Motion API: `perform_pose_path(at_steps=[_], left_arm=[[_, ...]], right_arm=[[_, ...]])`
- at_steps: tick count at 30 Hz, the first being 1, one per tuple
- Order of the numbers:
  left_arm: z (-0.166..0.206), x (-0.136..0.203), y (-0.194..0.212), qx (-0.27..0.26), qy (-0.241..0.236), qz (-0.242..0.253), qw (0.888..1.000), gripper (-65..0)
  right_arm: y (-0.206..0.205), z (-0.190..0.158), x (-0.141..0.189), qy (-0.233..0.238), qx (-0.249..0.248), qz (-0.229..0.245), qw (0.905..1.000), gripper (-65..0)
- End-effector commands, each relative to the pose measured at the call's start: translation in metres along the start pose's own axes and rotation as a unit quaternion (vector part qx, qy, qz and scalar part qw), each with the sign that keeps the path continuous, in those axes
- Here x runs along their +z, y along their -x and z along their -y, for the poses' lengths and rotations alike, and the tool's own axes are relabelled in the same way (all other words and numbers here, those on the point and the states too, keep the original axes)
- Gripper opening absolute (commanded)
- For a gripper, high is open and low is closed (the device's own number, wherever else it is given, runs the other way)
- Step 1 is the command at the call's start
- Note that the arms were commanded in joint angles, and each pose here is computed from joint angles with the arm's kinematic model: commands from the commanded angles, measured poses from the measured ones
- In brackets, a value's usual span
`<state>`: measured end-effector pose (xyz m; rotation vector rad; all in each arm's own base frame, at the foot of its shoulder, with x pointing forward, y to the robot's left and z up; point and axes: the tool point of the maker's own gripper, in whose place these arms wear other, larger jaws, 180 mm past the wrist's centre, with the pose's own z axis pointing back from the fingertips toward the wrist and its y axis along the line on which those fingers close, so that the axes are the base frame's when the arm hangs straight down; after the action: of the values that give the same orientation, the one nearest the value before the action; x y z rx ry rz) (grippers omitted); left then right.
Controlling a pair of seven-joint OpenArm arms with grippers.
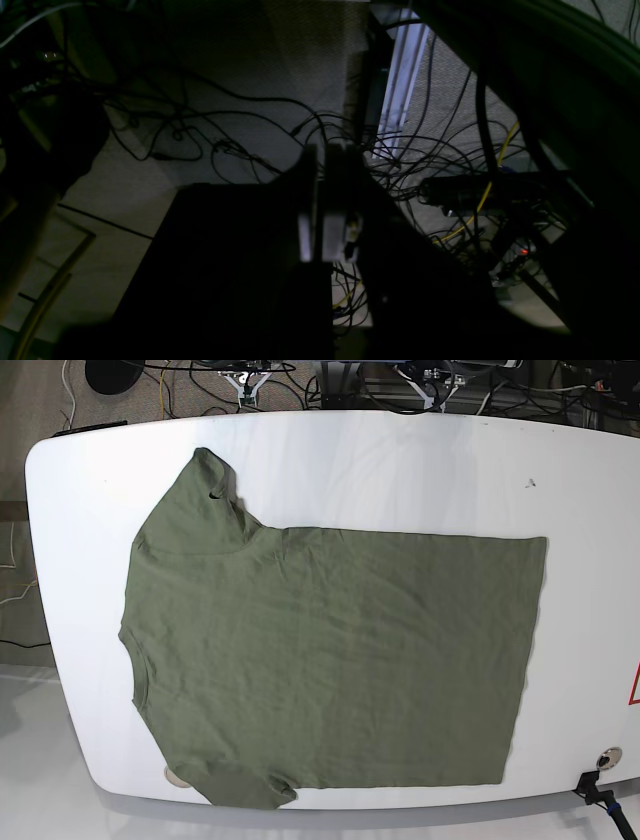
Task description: Fold the T-shirt properly
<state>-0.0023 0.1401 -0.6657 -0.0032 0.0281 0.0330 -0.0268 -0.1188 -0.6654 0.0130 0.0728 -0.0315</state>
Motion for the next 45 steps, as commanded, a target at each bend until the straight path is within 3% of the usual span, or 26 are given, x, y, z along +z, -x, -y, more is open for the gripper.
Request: perform_pose_path(at_steps=[1, 45], left_arm=[[-0.001, 0.000, -0.001, -0.008, -0.005, 0.004, 1.000, -64.2], [-0.004, 0.000, -0.005, -0.005, -0.005, 0.008, 1.000, -64.0]], right_arm=[[-0.005, -0.002, 0.000, -0.005, 0.005, 0.011, 0.9999, -64.3], [-0.011, -0.007, 0.000, -0.011, 0.004, 0.018, 0.9998, -64.6]])
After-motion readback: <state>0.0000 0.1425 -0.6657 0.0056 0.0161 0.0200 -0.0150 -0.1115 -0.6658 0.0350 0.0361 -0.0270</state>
